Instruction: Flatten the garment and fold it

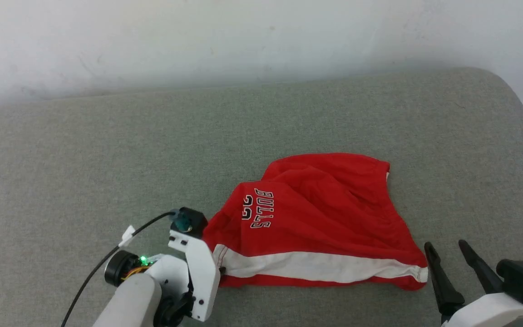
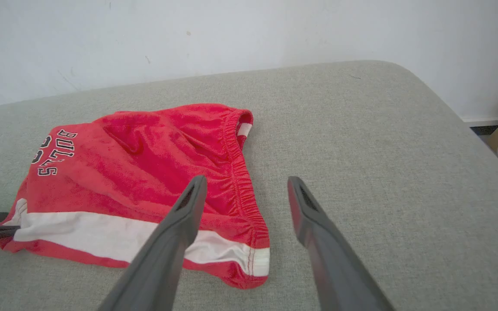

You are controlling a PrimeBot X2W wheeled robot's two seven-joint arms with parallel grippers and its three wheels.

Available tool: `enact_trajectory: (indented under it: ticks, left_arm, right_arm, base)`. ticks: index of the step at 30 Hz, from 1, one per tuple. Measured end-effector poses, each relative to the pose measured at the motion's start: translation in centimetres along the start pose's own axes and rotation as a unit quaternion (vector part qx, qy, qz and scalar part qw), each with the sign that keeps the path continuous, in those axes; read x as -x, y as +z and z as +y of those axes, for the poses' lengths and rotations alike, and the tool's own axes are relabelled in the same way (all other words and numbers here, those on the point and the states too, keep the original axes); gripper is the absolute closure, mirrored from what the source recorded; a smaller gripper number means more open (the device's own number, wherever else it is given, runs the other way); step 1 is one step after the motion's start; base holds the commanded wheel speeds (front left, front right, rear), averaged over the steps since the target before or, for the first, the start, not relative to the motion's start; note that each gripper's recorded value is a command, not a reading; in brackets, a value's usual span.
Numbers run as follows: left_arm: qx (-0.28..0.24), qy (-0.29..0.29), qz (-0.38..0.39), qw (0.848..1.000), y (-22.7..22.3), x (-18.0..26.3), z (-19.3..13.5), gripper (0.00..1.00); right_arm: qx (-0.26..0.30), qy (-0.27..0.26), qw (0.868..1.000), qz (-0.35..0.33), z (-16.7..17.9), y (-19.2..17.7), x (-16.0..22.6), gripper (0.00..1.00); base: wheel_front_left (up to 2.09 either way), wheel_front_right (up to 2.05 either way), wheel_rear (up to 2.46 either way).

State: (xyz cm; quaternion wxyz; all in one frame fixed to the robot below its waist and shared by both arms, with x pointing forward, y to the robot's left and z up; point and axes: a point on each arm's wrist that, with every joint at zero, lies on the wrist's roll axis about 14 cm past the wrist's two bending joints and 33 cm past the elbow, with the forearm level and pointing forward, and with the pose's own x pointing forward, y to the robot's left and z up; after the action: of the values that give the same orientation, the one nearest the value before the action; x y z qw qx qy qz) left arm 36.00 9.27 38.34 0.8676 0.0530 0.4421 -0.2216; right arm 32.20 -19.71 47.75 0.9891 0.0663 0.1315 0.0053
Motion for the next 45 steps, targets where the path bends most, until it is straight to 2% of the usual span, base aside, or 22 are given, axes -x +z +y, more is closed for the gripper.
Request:
enact_trajectory:
  ticks: [1, 2, 3, 4, 8, 12, 16, 21, 31, 32, 33, 34, 35, 37, 40, 43, 45]
  left_arm:
    - [-0.007, -0.005, 0.011, 1.0, -0.1, -0.2, -0.3, 0.5]
    - [-0.011, -0.009, 0.021, 1.0, -0.1, -0.4, -0.5, 0.73]
    - [-0.017, -0.012, 0.028, 0.999, -0.1, -0.5, -0.6, 0.73]
    - [-0.02, -0.016, 0.033, 0.999, -0.1, -0.6, -0.8, 1.0]
    - [-0.021, -0.039, 0.036, 0.998, -0.2, -1.0, -1.9, 1.0]
    - [0.004, -0.039, -0.002, 0.999, 0.1, -0.7, -1.8, 1.0]
    - [0.037, -0.029, -0.052, 0.998, 0.5, 0.0, -1.8, 1.0]
    - [0.062, -0.016, -0.092, 0.994, 0.8, 1.2, -1.4, 1.0]
    - [0.087, 0.006, -0.137, 0.987, 1.6, 2.9, -0.4, 1.0]
    - [0.089, 0.006, -0.137, 0.987, 1.6, 2.9, -0.3, 1.0]
    - [0.091, 0.006, -0.137, 0.986, 1.5, 2.9, -0.3, 1.0]
    - [0.092, 0.006, -0.136, 0.986, 1.3, 3.0, -0.4, 1.0]
    - [0.094, 0.006, -0.134, 0.986, 1.2, 3.0, -0.4, 1.0]
    - [0.095, 0.006, -0.139, 0.986, 1.3, 3.1, -0.4, 1.0]
    - [0.095, 0.004, -0.165, 0.982, 2.4, 3.7, -0.5, 1.0]
    - [0.092, 0.007, -0.211, 0.973, 4.3, 5.1, -0.2, 1.0]
    - [0.084, 0.013, -0.254, 0.963, 6.1, 6.7, 0.3, 1.0]
  right_arm:
    - [-0.003, -0.002, 1.0, 0.005, -0.1, -0.2, 0.0, 0.0]
    - [-0.005, -0.004, 1.0, 0.009, -0.2, -0.4, 0.0, 0.0]
    - [-0.008, -0.007, 1.0, 0.012, -0.4, -0.6, 0.1, 0.0]
    - [-0.01, -0.011, 1.0, 0.016, -0.7, -0.7, 0.1, 0.0]
    - [-0.01, -0.032, 0.998, 0.059, -2.2, -2.4, 0.4, 0.0]
    - [-0.014, -0.029, 0.99, 0.136, -3.0, -5.1, 0.7, 0.0]
    - [-0.01, -0.013, 0.981, 0.192, -3.4, -6.5, 0.4, 0.0]
    - [-0.002, 0.022, 0.974, 0.225, -2.3, -7.1, -1.3, 0.0]
    - [-0.007, 0.061, 0.937, 0.344, -0.9, -11.5, -2.5, 0.0]
    - [-0.013, 0.063, 0.933, 0.354, -0.8, -11.7, -2.5, 0.38]
    - [-0.014, 0.064, 0.929, 0.364, -0.8, -11.9, -2.5, 0.61]
    - [-0.013, 0.065, 0.925, 0.373, -0.8, -11.9, -2.5, 0.77]
    - [-0.014, 0.066, 0.923, 0.379, -0.8, -11.9, -2.5, 1.0]
    - [-0.018, 0.068, 0.921, 0.383, -0.7, -11.8, -2.5, 1.0]
    - [-0.016, 0.078, 0.925, 0.371, -0.2, -11.0, -2.7, 1.0]
    - [-0.008, 0.093, 0.945, 0.313, 0.6, -8.3, -3.4, 1.0]
    - [0.014, 0.102, 0.965, 0.242, 0.9, -4.4, -4.3, 1.0]
  base:
    - [0.0, 0.0, 0.0]
    - [0.0, 0.0, 0.0]
    - [0.0, 0.0, 0.0]
    - [0.0, 0.0, 0.0]
    - [0.0, 0.0, 0.0]
    - [0.0, 0.0, 0.0]
    - [0.0, 0.0, 0.0]
    - [0.0, 0.0, 0.0]
    - [0.0, 0.0, 0.0]
    - [0.0, 0.0, 0.0]
    - [0.0, 0.0, 0.0]
    - [0.0, 0.0, 0.0]
    - [0.0, 0.0, 0.0]
    - [0.0, 0.0, 0.0]
    - [0.0, 0.0, 0.0]
    - [0.0, 0.0, 0.0]
    - [0.0, 0.0, 0.0]
